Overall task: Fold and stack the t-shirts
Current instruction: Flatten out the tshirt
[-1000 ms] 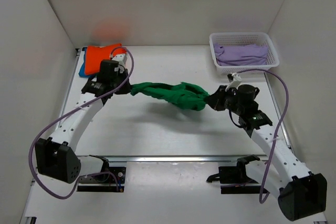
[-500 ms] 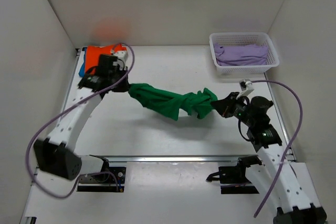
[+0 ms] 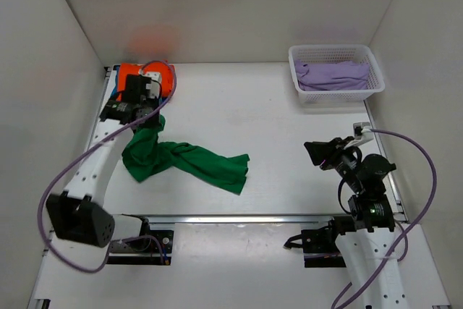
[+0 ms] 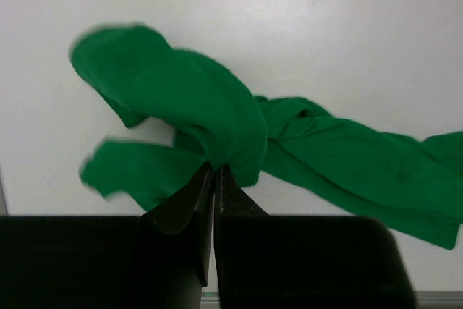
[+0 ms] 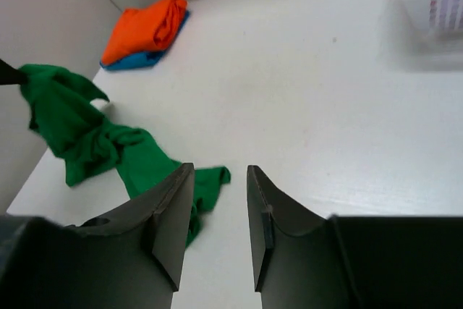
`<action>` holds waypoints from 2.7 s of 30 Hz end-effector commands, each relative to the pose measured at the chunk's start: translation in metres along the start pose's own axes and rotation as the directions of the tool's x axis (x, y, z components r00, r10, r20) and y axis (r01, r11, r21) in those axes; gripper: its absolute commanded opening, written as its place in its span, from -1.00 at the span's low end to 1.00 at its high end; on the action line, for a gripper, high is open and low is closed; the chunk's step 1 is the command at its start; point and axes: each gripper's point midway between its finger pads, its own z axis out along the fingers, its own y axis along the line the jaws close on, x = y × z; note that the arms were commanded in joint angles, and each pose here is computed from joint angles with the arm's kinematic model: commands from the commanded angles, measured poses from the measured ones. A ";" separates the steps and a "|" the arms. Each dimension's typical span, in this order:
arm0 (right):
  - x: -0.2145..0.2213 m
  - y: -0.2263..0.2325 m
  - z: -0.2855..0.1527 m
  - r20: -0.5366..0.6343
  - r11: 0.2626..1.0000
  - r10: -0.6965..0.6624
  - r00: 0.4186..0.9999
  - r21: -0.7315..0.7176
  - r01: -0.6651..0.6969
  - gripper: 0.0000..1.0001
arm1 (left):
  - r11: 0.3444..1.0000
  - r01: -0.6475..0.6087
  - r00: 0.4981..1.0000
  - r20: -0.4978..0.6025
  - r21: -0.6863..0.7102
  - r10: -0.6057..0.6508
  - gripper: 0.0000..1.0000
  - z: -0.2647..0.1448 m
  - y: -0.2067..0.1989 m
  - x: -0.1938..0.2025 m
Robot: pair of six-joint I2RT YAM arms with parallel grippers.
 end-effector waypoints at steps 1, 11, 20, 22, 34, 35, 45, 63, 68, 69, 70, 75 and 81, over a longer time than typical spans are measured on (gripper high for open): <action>0.029 -0.012 0.007 -0.101 0.998 0.055 0.993 0.012 -0.054 -0.36 | 0.999 -0.007 0.993 -0.118 -0.050 0.001 -0.66 0.048 0.012 0.033; 0.129 0.012 0.041 -0.433 0.996 0.024 0.901 -0.071 -0.061 -0.05 | 0.995 0.045 0.991 -0.120 -0.085 -0.055 -0.72 0.074 0.029 0.027; 0.171 0.038 0.084 -0.592 0.961 0.146 0.792 -0.106 -0.256 0.10 | 0.996 0.053 0.994 -0.095 -0.077 -0.060 -0.96 0.059 0.027 0.034; 0.170 0.043 0.089 -0.599 0.948 0.176 0.781 -0.112 -0.299 0.12 | 0.996 0.059 0.994 -0.086 -0.060 -0.064 -0.96 0.056 0.025 0.035; 0.185 0.093 0.100 -0.680 0.879 0.233 0.695 -0.159 -0.450 0.09 | 0.997 0.066 0.992 -0.101 -0.033 -0.069 -0.88 0.058 0.018 0.052; 0.189 0.096 0.102 -0.688 0.877 0.235 0.687 -0.155 -0.454 0.08 | 0.997 0.063 0.993 -0.096 -0.034 -0.066 -0.88 0.057 0.018 0.052; 0.197 0.113 0.121 -0.722 0.835 0.258 0.642 -0.168 -0.525 -0.58 | 0.997 0.076 0.992 -0.103 -0.033 -0.079 -1.00 0.056 0.019 0.057; -0.102 0.041 0.046 -0.064 0.992 0.041 0.997 -0.118 -0.049 -0.98 | 0.950 0.237 0.909 0.392 -0.203 -0.143 -1.00 -0.106 0.078 -0.103; -0.094 0.006 0.028 -0.035 0.999 0.009 0.999 0.047 -0.007 -1.00 | 0.936 0.233 0.914 0.388 -0.262 -0.119 -1.00 -0.103 0.090 -0.098; -0.085 -0.001 0.029 -0.053 0.998 0.010 0.999 0.068 -0.007 -1.00 | 0.935 0.228 0.916 0.385 -0.272 -0.111 -1.00 -0.102 0.091 -0.098; -0.077 -0.006 0.031 -0.077 0.996 0.021 0.997 0.083 -0.014 -1.00 | 0.938 0.216 0.919 0.382 -0.271 -0.102 -1.00 -0.101 0.089 -0.100; -0.063 -0.061 0.027 -0.091 0.965 0.018 0.996 0.261 0.006 -1.00 | 0.943 0.192 0.951 0.288 -0.271 -0.111 -1.00 -0.052 0.090 -0.093; -0.015 -0.091 0.044 -0.182 0.961 0.086 0.979 0.276 -0.033 -1.00 | 0.967 0.171 0.983 0.101 -0.188 -0.154 -0.96 0.053 0.076 -0.059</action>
